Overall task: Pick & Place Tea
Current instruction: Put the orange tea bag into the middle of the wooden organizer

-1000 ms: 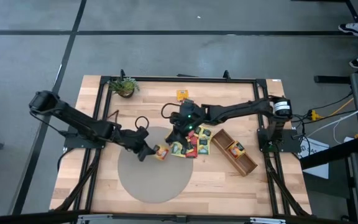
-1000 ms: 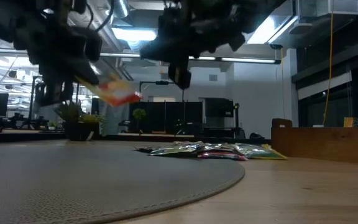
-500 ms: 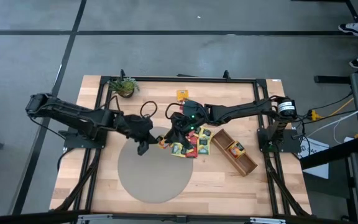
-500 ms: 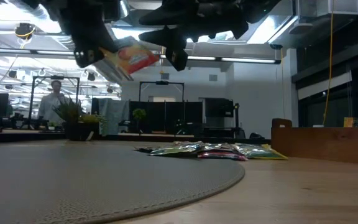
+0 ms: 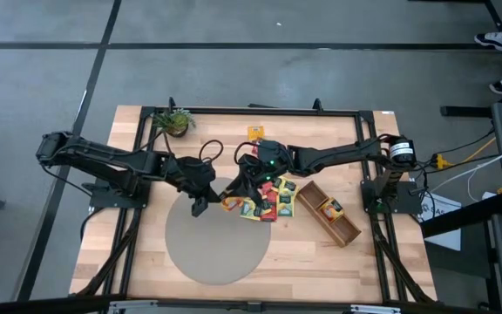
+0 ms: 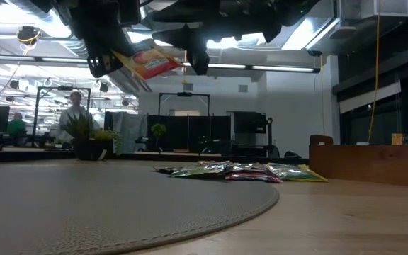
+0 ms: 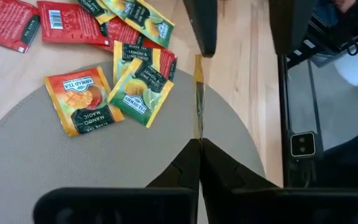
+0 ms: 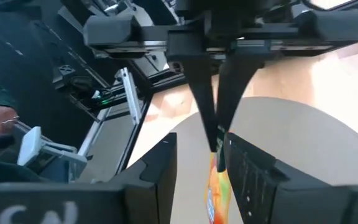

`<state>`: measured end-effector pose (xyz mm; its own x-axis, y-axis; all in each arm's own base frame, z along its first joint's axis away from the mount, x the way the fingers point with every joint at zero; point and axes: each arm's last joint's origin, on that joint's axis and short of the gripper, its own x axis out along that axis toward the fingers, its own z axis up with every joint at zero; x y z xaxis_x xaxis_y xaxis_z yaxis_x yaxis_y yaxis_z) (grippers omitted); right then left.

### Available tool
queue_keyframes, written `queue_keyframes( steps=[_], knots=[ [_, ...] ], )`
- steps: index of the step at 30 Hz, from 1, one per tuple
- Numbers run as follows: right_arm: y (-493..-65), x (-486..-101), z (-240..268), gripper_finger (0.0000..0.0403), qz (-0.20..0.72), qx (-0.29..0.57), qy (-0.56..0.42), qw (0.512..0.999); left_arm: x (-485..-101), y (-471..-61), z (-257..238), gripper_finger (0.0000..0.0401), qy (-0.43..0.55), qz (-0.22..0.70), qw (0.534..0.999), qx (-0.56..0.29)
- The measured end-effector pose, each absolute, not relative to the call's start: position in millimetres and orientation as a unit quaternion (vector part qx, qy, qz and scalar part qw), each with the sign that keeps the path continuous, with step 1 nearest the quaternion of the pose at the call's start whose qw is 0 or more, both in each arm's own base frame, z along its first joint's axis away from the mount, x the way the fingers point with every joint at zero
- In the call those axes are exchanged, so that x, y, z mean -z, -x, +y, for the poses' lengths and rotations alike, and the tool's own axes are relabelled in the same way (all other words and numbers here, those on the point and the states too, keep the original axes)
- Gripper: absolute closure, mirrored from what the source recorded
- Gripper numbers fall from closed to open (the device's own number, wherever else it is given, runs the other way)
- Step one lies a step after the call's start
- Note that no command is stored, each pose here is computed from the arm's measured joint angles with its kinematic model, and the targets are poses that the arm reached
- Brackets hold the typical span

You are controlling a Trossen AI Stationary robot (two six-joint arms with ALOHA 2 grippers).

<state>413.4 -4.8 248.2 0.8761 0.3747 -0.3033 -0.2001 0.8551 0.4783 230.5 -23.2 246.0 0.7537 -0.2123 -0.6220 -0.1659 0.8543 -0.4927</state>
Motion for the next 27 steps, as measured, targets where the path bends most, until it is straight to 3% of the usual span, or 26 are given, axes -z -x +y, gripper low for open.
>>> queue_keyframes(
  steps=[27],
  knots=[
    [-413.3,-247.1,-6.0,0.0276,0.202,-0.129,-0.237,0.942,-250.9,-234.2,-23.5,0.0400,0.267,0.321,0.909,0.019]
  ],
)
